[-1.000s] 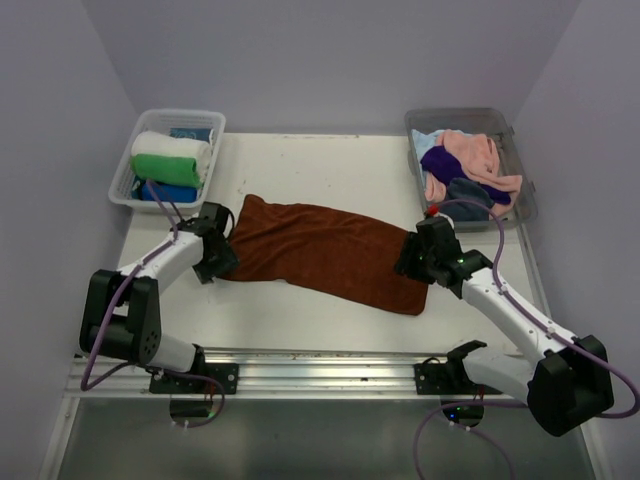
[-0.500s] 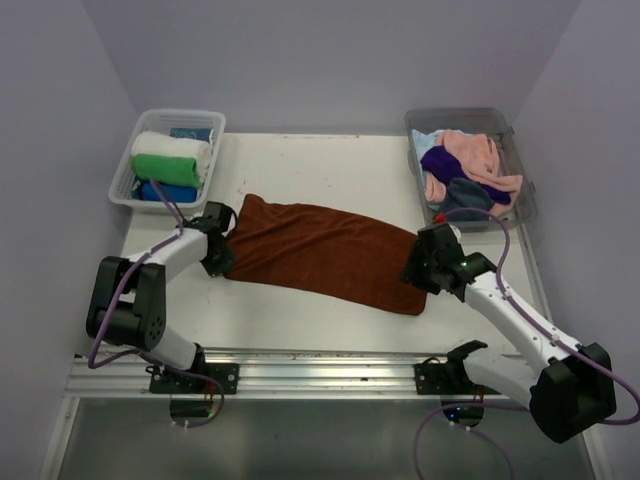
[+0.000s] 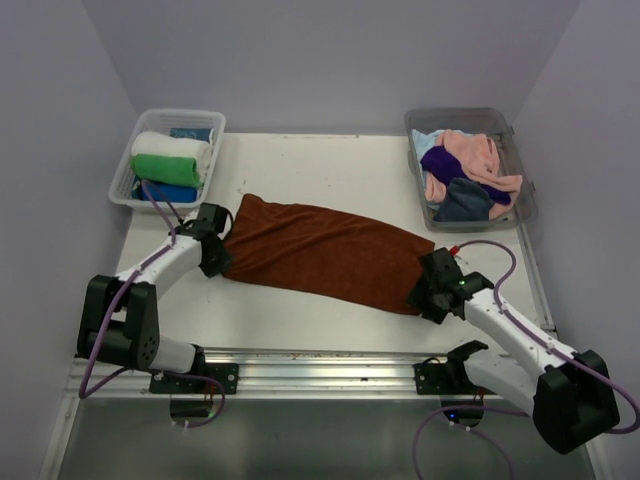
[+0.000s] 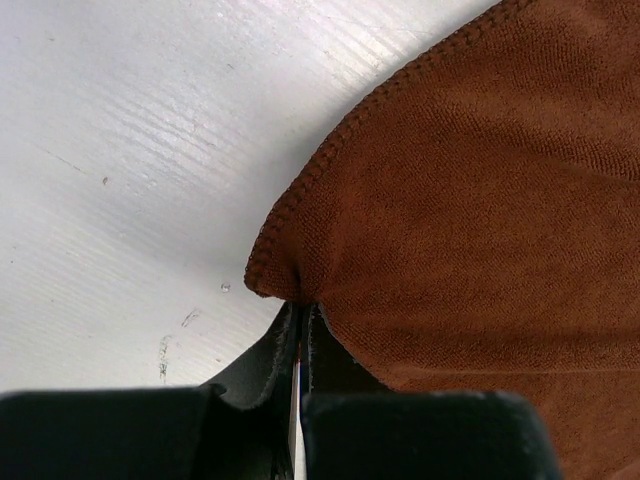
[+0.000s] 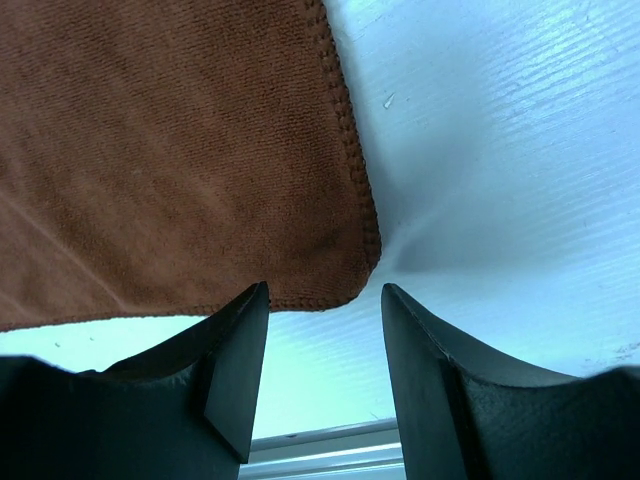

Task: Roll the towels
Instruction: Flatten the towel

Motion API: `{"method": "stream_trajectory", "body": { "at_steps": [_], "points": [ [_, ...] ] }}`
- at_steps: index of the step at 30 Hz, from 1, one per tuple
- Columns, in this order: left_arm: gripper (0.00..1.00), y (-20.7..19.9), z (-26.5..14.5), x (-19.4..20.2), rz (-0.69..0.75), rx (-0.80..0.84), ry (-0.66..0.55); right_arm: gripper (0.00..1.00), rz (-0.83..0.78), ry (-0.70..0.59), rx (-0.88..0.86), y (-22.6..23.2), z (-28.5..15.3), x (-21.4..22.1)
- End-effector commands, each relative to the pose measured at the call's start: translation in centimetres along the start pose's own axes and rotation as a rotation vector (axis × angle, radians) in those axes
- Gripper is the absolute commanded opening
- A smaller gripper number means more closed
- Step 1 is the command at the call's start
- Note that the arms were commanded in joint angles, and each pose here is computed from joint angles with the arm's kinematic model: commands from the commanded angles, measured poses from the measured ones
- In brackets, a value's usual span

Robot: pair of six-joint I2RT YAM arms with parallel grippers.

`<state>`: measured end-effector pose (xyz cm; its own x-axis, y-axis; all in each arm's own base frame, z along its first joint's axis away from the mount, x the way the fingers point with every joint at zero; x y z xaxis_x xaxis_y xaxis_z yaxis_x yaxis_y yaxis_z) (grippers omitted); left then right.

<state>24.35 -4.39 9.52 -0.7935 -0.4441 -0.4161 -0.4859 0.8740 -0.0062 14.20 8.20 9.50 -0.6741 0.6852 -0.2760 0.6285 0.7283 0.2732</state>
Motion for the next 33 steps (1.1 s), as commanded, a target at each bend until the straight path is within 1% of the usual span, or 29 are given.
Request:
{"method": "stream_trajectory", "body": {
  "at_steps": [1,5,8,9,11,12,13,14,15,17,18,19,20,21,23,24,25,26,27,28,30,33],
  "points": [
    [0.00,0.0,-0.6,-0.7,-0.003,0.022,-0.031,0.52,0.060,-0.036,0.005,0.5,0.9,-0.4],
    [0.00,-0.1,-0.7,-0.9,-0.001,0.024,-0.033,0.52,0.069,-0.046,-0.012,0.3,1.8,-0.2],
    [0.00,-0.2,-0.9,-0.9,0.000,0.028,-0.033,0.45,0.071,-0.058,-0.019,0.3,2.5,-0.2],
    [0.00,-0.2,-1.1,-1.1,0.001,0.028,-0.034,0.34,0.069,-0.055,-0.025,0.5,2.5,-0.2],
    [0.00,-0.3,-1.5,-1.5,0.002,0.036,-0.045,0.16,0.068,-0.081,-0.033,0.8,2.2,-0.6],
    [0.00,-0.4,-1.8,-1.7,0.005,0.040,-0.052,0.00,0.058,-0.106,-0.061,1.5,1.5,-1.3],
    [0.00,-0.6,-2.7,-2.4,0.009,0.053,-0.073,0.00,0.050,-0.126,-0.071,1.8,1.0,-1.7],
    [0.00,-0.7,-3.2,-2.9,0.010,0.060,-0.086,0.00,0.032,-0.179,-0.090,2.2,0.2,-2.5],
    [0.00,-0.6,-3.9,-3.3,0.023,0.065,-0.094,0.00,0.025,-0.224,-0.134,3.5,-1.1,-3.7],
    [0.00,-1.3,-6.5,-5.5,0.018,0.112,-0.171,0.00,-0.013,-0.293,-0.156,4.4,-2.9,-5.2],
    [0.00,-1.5,-7.4,-6.3,0.022,0.122,-0.194,0.00,-0.007,-0.361,-0.199,5.9,-4.8,-6.7],
    [0.00,-1.8,-9.5,-8.0,0.024,0.151,-0.252,0.00,-0.007,-0.393,-0.211,6.4,-5.7,-7.6],
    [0.00,-2.0,-10.6,-8.8,0.023,0.165,-0.282,0.00,-0.037,-0.426,-0.231,7.1,-6.7,-8.4],
    [0.00,-2.3,-12.7,-10.4,0.016,0.196,-0.343,0.00,-0.033,-0.470,-0.274,8.6,-8.6,-9.6],
    [0.00,-2.6,-14.7,-11.9,0.004,0.236,-0.400,0.00,-0.041,-0.506,-0.306,9.8,-10.2,-10.6],
    [0.00,-2.7,-15.7,-12.6,-0.007,0.256,-0.430,0.00,-0.030,-0.534,-0.356,10.9,-12.1,-11.5],
    [0.00,-2.9,-17.7,-13.6,-0.025,0.294,-0.478,0.00,-0.031,-0.548,-0.384,11.5,-13.1,-11.9],
    [0.00,-2.8,-18.7,-14.0,-0.034,0.311,-0.502,0.00,-0.049,-0.565,-0.405,11.8,-14.0,-12.2],
    [0.00,-2.8,-19.6,-14.3,-0.042,0.332,-0.531,0.00,-0.045,-0.593,-0.448,12.5,-15.9,-12.8],
    [0.00,-2.4,-21.3,-14.5,-0.049,0.363,-0.576,0.00,-0.046,-0.611,-0.463,12.5,-16.9,-13.0],
    [0.00,-1.7,-22.8,-14.4,-0.050,0.375,-0.613,0.00,-0.057,-0.656,-0.506,12.5,-19.6,-13.7],
    [0.00,0.1,-26.4,-13.8,-0.080,0.406,-0.703,0.00,-0.062,-0.694,-0.554,11.4,-22.7,-13.6]
  ]
}}
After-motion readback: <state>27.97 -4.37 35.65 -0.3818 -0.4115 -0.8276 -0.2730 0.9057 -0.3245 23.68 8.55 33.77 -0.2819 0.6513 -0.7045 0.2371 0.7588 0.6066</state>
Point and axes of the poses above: each gripper's point midway between its finger pads, its own z axis out along the fingers, its own y axis along the line the jaws close on, x = y × z, the point moved 7 cm from there along -z, back along the fingers, and after that the axes turned 8 degrees about z, right-handed, at the moved point
